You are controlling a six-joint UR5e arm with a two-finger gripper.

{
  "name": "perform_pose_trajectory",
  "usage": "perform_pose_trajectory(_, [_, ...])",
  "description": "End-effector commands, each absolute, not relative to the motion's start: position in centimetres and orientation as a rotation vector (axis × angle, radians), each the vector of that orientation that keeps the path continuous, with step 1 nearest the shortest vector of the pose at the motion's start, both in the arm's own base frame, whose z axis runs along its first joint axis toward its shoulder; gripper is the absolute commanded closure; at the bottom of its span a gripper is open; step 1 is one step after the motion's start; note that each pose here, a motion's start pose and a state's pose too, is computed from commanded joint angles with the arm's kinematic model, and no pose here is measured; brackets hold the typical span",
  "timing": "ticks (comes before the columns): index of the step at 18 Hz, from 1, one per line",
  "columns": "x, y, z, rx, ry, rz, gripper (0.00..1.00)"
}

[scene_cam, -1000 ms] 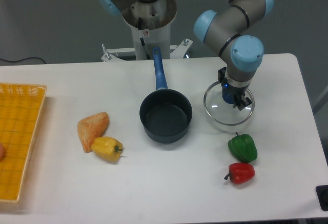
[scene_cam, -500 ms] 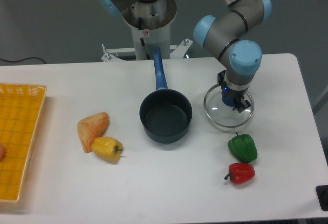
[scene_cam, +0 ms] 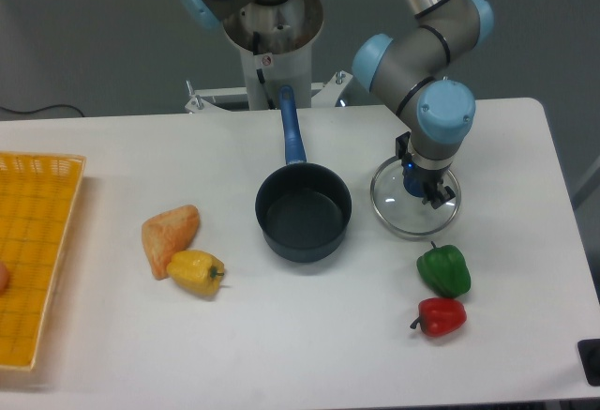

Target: Place the lid on the table

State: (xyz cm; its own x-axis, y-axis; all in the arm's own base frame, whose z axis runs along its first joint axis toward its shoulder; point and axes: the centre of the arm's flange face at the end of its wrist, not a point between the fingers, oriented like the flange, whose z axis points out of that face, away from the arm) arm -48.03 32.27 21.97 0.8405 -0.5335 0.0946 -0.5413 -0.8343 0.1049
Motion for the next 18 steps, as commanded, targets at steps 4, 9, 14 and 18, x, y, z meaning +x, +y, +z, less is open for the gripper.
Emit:
perform_pose_trajectory(4, [-48.03, 32.27, 21.97, 2.890, -0.850, 0.093, 0.44])
perform_pose_trajectory(9, [-48.03, 32.27, 21.97, 2.891, -0.848, 0.093, 0.43])
perform_pose_trajectory(14, [-47.99, 32.35, 21.89, 2.890, -0.848, 0.095, 0.43])
perform_pose_trajectory(18, [-48.01, 32.35, 21.63, 2.890, -0.848, 0.101, 0.43])
